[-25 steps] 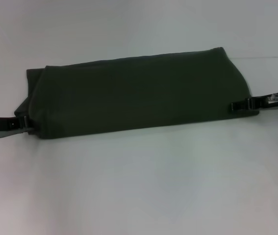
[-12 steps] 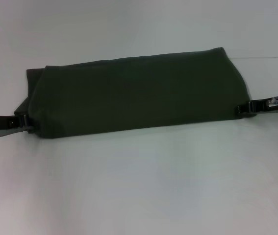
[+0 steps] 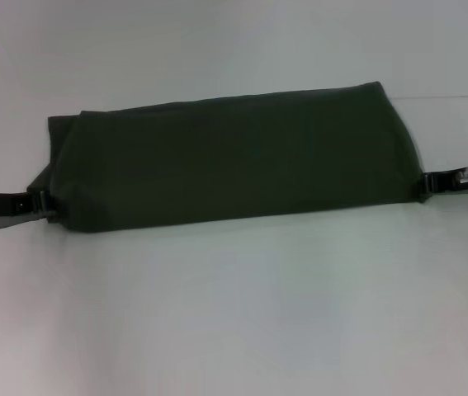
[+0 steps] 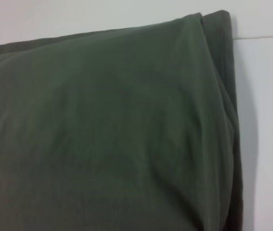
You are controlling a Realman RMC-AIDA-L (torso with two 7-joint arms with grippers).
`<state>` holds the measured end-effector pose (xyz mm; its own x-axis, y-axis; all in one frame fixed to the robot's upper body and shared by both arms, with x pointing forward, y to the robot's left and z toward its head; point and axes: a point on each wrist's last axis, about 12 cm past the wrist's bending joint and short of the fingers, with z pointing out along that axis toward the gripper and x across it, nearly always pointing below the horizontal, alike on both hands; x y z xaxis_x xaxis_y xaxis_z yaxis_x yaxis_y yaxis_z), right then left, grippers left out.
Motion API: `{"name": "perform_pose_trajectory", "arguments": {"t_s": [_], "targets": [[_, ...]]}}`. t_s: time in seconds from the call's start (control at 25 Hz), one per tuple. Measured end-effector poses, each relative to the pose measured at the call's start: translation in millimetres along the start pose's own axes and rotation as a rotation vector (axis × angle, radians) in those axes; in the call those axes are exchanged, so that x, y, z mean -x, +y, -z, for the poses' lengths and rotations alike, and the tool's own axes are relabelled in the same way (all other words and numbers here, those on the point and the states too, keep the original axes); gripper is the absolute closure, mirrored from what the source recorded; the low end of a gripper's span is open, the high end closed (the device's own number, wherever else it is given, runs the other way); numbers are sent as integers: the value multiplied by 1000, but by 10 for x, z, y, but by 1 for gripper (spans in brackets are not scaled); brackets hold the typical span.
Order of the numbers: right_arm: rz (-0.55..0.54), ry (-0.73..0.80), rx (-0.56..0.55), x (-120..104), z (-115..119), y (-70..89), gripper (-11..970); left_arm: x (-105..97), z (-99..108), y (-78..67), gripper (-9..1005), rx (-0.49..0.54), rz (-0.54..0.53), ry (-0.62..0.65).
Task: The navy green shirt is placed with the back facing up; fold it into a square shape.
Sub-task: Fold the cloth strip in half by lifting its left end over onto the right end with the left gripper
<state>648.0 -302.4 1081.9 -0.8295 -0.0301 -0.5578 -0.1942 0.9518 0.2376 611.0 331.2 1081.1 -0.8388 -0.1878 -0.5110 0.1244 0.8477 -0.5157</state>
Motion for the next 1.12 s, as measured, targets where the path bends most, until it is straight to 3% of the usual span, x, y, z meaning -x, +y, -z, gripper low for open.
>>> {"name": "perform_pose_trajectory", "arguments": {"t_s": [0.24, 0.88, 1.12], "targets": [[-9, 12, 10, -31, 17, -22, 912, 3, 1, -5, 990, -2, -1, 1], [-92, 54, 134, -185, 317, -171, 915, 14, 191, -2, 990, -80, 6, 61], [-120, 87, 183, -321, 455, -237, 914, -26, 363, 11, 989, -121, 3, 154]]}}
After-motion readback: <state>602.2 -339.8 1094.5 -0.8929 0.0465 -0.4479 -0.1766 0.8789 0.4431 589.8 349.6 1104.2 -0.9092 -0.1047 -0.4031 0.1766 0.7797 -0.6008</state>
